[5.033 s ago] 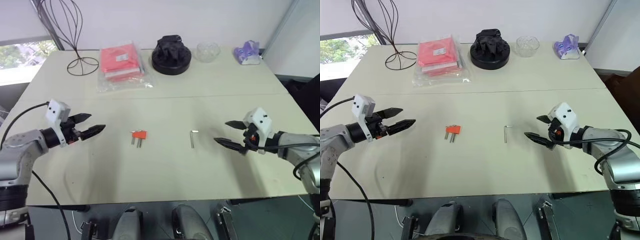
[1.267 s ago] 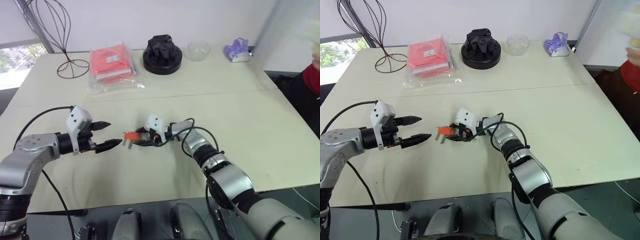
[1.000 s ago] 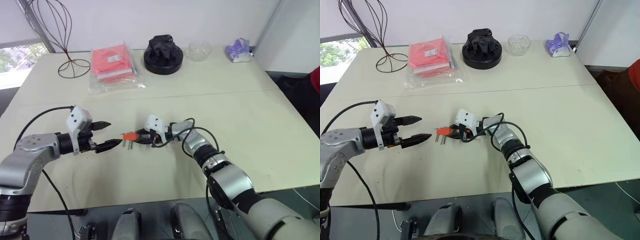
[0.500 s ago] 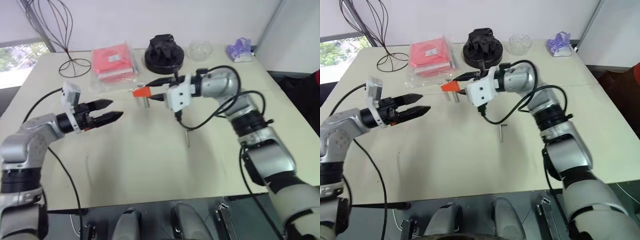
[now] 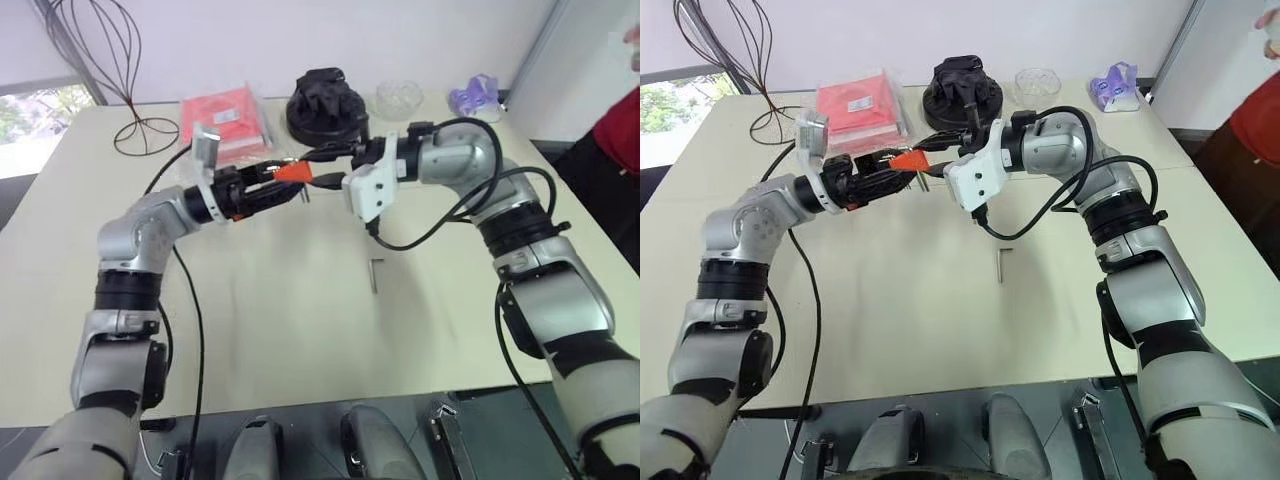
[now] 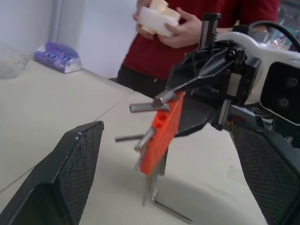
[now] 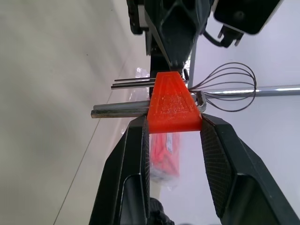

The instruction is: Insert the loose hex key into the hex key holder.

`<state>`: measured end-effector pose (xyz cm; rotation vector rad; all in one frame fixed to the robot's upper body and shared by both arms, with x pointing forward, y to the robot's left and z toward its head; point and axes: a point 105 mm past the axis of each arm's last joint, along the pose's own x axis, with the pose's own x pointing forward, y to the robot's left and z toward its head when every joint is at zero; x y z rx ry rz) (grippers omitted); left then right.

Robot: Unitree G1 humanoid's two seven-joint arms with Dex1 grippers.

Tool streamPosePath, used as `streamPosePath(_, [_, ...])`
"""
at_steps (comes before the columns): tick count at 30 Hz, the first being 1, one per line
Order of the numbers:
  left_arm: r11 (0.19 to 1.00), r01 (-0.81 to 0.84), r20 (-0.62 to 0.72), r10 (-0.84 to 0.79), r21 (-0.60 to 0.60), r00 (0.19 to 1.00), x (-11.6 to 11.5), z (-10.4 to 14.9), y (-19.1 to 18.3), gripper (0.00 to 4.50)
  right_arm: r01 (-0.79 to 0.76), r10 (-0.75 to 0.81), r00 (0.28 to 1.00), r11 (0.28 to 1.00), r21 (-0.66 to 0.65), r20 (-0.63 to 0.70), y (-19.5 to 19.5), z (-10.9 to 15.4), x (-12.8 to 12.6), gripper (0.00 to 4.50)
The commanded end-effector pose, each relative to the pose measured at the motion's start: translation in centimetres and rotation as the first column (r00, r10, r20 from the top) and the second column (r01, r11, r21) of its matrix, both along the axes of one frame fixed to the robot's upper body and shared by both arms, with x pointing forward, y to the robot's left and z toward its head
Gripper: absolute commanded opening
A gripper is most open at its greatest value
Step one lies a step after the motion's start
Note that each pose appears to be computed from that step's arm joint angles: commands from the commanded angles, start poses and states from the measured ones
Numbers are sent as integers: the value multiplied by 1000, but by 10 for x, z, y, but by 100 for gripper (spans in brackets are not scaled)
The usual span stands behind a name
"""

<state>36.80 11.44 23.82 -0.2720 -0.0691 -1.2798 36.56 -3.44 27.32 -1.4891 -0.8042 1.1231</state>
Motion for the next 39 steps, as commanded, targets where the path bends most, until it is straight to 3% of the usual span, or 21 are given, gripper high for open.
streamPosePath(1, [999, 38, 48, -38, -19, 998, 2, 15, -5, 450, -6, 4, 999, 999, 52, 35, 1, 13, -3, 97])
streamPosePath(5, [998, 51, 42, -50, -37, 998, 7, 18, -7, 450, 2, -4, 999, 998, 70, 33, 2, 14, -2, 97])
streamPosePath(8, [997, 66, 39, -65, -39, 997, 8, 19, -7, 326, 0, -2, 1000, 997, 81, 31, 4, 14, -3, 97])
streamPosePath(14, [996, 86, 31, -85, -20, 996, 8, 17, -9, 8, 6, -9, 999, 996, 93, 31, 4, 14, -3, 97])
streamPosePath(26, [999, 47, 45, -46, -25, 998, 12, 17, -8, 3, 9, -8, 1000, 995, 103, -3, 5, 8, -7, 97])
streamPosePath(30, [999, 49, 44, -48, -16, 998, 10, 15, -6, 0, 54, -51, 998, 996, 72, -46, -2, -2, -2, 293])
streamPosePath(33, [998, 53, 50, -55, 38, 997, 5, 9, -1, 0, 179, -180, 979, 984, -13, -94, -25, -24, 13, 448])
streamPosePath(35, [997, 51, 50, -53, 56, 997, 1, 7, 3, 0, 253, -259, 954, 966, -62, -150, -42, -38, 19, 448])
streamPosePath(37, [995, 29, 74, -36, 97, 997, -3, 4, 8, 0, 360, -357, 903, 932, -33, -240, -59, -45, 27, 448])
streamPosePath(39, [982, -4, 122, -19, 190, 992, -9, -4, 12, 0, 501, -412, 780, 862, 78, -471, -73, -45, 32, 448])
